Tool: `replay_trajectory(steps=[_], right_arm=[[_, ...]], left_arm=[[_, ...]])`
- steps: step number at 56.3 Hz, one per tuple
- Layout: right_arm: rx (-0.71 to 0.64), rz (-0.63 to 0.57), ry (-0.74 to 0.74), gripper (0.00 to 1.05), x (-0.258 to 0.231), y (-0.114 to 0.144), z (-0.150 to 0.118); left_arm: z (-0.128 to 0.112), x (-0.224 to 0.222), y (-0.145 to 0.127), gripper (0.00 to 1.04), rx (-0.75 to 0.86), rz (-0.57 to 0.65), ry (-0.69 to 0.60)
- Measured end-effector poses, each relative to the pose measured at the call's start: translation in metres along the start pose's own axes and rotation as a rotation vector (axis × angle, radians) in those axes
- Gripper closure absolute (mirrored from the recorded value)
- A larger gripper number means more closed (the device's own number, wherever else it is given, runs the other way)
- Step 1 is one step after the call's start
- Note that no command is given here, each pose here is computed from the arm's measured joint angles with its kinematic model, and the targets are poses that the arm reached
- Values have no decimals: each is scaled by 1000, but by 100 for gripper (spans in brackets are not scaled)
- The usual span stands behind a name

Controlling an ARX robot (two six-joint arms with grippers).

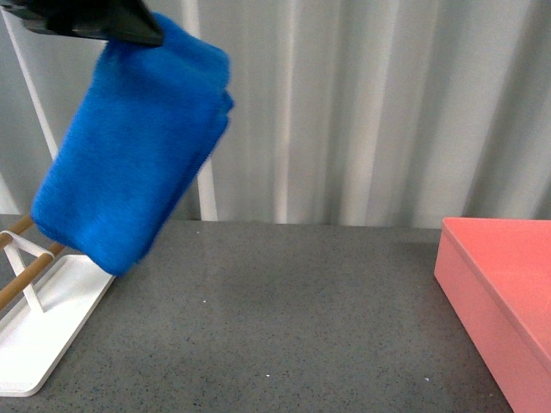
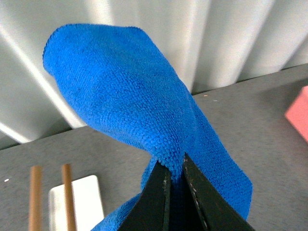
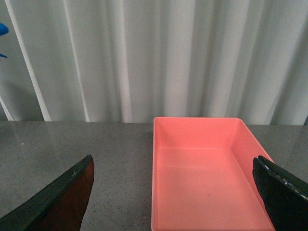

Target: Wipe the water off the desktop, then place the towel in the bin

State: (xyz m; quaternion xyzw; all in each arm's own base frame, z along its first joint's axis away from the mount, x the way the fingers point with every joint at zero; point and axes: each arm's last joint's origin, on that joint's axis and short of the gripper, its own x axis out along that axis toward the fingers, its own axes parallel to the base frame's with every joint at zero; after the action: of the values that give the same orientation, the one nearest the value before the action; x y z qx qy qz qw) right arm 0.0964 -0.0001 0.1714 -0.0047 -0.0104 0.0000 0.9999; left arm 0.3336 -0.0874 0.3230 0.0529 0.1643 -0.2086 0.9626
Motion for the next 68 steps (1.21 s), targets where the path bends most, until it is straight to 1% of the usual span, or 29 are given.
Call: replay_trajectory(steps=[6, 12, 16, 19, 22, 25, 31, 36, 40, 49, 50, 52, 55, 57, 59, 61, 63, 65, 68], right_arm=[[0, 0, 0, 7, 0, 0, 0], [0, 0, 0, 7, 0, 0, 0], [0, 0, 0, 7, 0, 0, 0], [0, 0, 0, 7, 0, 0, 0], [0, 0, 0, 7, 0, 0, 0], [0, 0, 0, 7, 0, 0, 0], [0, 0, 0, 7, 0, 0, 0], [0, 0, 0, 7, 0, 0, 0], [0, 0, 0, 7, 0, 0, 0], [0, 0, 0, 7, 0, 0, 0], [4, 14, 3, 7, 0, 0, 0], [23, 91, 16, 7, 2, 0, 0], [64, 233, 39, 7, 8, 0, 4], [96, 332, 47, 7, 16, 0, 11], [122, 387, 47, 7, 23, 0, 18], [168, 435, 48, 7, 38, 1, 31], [232, 454, 70, 7, 54, 2, 40], [263, 455, 90, 7, 64, 3, 41], [326, 453, 147, 7, 77, 7, 37]], left_arm=[[-6, 2, -36, 101, -23, -114, 2], [-15, 5, -72, 101, -32, -252, 0], [-21, 5, -90, 101, -27, -369, -11], [-25, 5, -100, 101, -15, -430, -13], [-32, 7, -106, 101, 4, -477, -1], [-44, 12, -110, 101, 44, -517, 19], [-66, 25, -110, 101, 86, -521, 66], [-80, 32, -108, 101, 89, -530, 94], [-83, 33, -107, 101, 87, -529, 96], [-81, 32, -109, 101, 83, -538, 77], [-81, 32, -110, 101, 82, -540, 77], [-81, 32, -111, 101, 81, -542, 78], [-79, 32, -112, 101, 80, -541, 76], [-78, 32, -113, 101, 81, -542, 72], [-75, 31, -116, 101, 80, -547, 65], [-73, 31, -118, 101, 79, -550, 60], [-71, 30, -119, 101, 76, -546, 55], [-70, 29, -120, 101, 74, -544, 52], [-68, 27, -121, 101, 71, -535, 47]])
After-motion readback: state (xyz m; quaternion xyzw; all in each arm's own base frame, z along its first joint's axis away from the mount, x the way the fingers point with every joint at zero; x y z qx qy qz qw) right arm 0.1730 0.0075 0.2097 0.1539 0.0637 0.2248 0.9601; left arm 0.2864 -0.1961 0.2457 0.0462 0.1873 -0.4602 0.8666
